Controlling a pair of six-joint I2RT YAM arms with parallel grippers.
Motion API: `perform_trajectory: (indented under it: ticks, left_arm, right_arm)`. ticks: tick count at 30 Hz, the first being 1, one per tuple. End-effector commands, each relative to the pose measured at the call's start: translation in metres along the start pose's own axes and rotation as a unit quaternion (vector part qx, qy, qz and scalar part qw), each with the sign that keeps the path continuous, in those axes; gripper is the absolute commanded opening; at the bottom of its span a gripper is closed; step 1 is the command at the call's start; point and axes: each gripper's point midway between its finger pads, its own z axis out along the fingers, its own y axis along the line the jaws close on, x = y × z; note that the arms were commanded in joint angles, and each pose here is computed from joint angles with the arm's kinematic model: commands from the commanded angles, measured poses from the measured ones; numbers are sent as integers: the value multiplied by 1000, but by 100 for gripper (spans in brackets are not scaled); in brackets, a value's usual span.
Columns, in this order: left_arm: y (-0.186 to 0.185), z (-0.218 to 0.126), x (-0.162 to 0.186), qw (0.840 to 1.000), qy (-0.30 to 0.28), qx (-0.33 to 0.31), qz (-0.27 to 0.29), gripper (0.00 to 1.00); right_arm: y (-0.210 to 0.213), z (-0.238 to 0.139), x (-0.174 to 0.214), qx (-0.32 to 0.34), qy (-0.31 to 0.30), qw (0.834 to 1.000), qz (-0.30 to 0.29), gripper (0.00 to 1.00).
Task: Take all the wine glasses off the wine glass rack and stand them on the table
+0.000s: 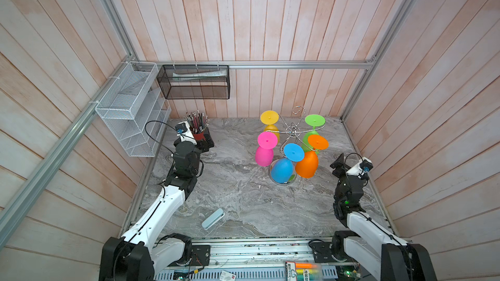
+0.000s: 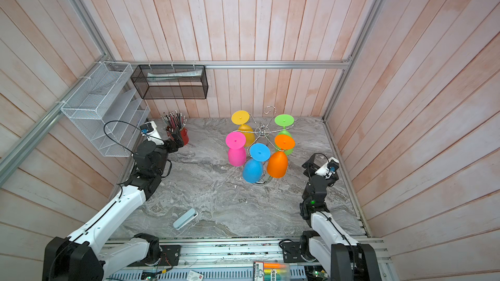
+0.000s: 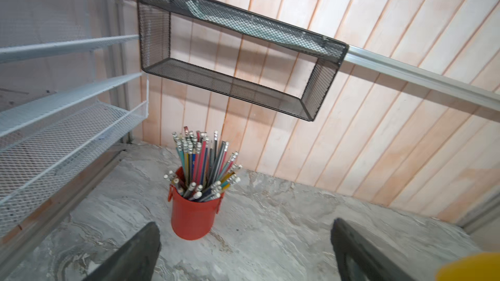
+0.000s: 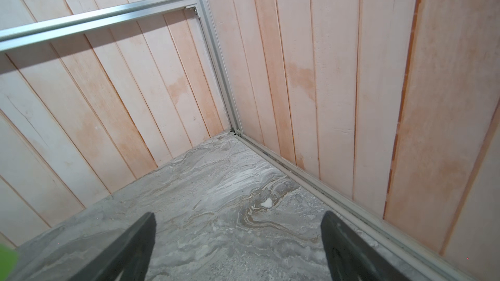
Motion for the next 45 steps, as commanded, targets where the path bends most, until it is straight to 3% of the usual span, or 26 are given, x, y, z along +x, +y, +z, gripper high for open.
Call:
perform_trajectory:
  ticks: [1, 5, 8, 11, 15, 21, 32, 39, 45]
  left_arm:
    - [-11, -12, 39, 995, 98, 14, -28, 100]
    - [-22, -30, 70, 984, 157, 40, -69, 100]
    - [-34, -40, 101, 968, 218, 71, -99, 100]
    - [-42, -52, 131, 949, 272, 95, -126, 99]
    - [-52, -67, 166, 920, 331, 123, -168, 91]
    - [-68, -83, 202, 884, 386, 169, -204, 80]
    - [-107, -93, 248, 849, 429, 220, -218, 53]
    - [-131, -86, 273, 836, 450, 229, -217, 30]
    - [-146, -76, 284, 832, 452, 233, -224, 29]
  right_arm:
    - [-18, -7, 26, 39, 62, 996, 48, 95]
    - [-14, -16, 45, 26, 125, 986, 103, 92]
    - [-3, -25, 65, 5, 186, 969, 162, 87]
    - [16, -35, 82, -38, 241, 948, 205, 83]
    - [37, -48, 100, -79, 309, 917, 240, 78]
    - [63, -69, 125, -133, 391, 867, 279, 71]
    - [100, -95, 159, -171, 478, 807, 300, 62]
    - [124, -110, 178, -198, 520, 773, 305, 44]
    - [138, -120, 187, -210, 539, 755, 308, 37]
